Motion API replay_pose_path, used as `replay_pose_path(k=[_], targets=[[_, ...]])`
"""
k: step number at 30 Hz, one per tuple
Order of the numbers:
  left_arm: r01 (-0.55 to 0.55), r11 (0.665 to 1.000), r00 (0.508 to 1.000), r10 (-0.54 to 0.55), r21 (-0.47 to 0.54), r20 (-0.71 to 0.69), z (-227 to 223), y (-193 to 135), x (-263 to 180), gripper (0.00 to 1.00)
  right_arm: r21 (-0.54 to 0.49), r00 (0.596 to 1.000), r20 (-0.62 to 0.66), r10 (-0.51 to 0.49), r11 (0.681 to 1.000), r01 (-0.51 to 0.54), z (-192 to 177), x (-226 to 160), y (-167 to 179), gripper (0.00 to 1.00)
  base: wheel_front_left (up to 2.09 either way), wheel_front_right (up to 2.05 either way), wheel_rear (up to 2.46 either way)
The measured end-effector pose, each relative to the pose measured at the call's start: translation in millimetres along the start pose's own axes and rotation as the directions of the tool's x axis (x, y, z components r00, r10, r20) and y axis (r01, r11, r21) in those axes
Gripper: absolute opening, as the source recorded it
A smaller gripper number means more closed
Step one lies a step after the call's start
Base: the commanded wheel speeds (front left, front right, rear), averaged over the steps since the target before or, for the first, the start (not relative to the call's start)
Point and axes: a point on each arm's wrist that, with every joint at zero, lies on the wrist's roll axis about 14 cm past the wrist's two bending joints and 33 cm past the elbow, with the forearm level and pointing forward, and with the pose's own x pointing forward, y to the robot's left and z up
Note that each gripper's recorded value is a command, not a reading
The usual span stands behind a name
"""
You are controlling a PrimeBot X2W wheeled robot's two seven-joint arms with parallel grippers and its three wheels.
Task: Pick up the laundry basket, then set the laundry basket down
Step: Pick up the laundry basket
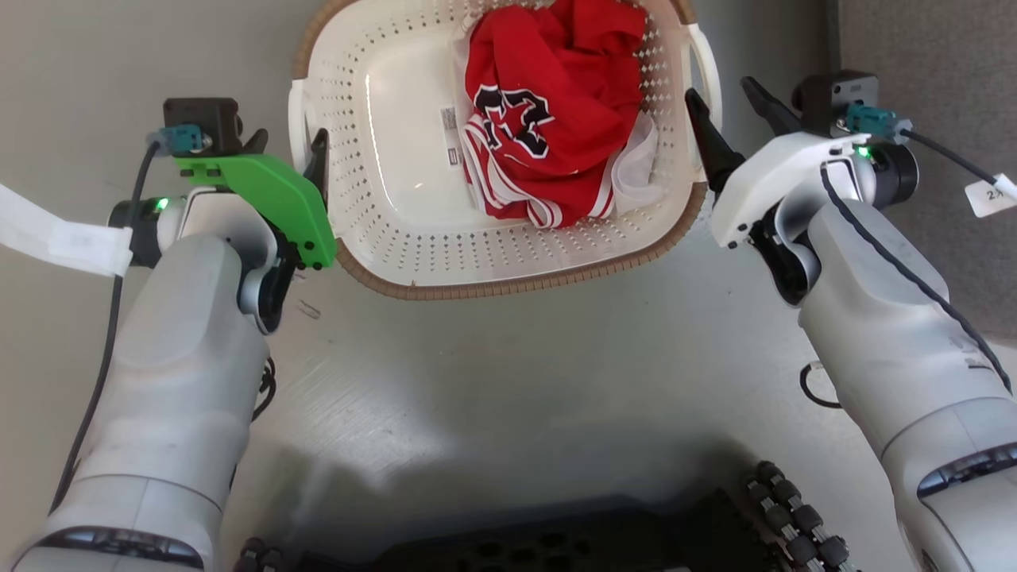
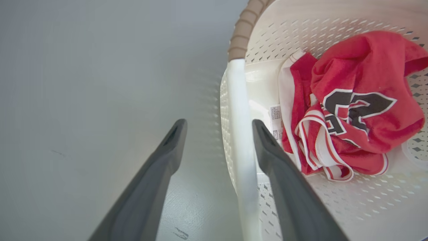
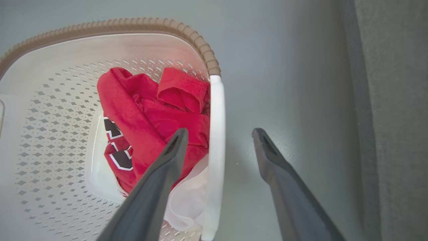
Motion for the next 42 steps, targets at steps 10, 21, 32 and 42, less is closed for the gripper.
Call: replay_pose_path(k=[10,21,32,42], targets=[[0.021,0.999,1.0,-0.021,-0.031,-0.021,-4,-7,11,0.0,0.023,1.0,-0.025,0.014,1.0,-0.014,-8,6,5,0.0,0.0,0.0,0.0],[-0.007,1.0,0.999,0.006,-0.029,-0.04,-6,0,4,0.0,0.021,0.999,-0.036,0.025,0.999,-0.024,-5,2,11,0.0,0.0,0.0,0.0],[-0.015,0.999,1.0,0.014,-0.035,-0.022,8,-5,-15,0.0,0.02,1.0,-0.012,0.024,1.0,-0.024,14,-12,17,0.0,0.0,0.0,0.0],[-0.012,0.999,0.999,0.01,-0.05,-0.041,20,-17,-40,0.0,0.032,0.999,-0.028,0.021,0.999,-0.02,25,-37,24,0.0,0.0,0.0,0.0]])
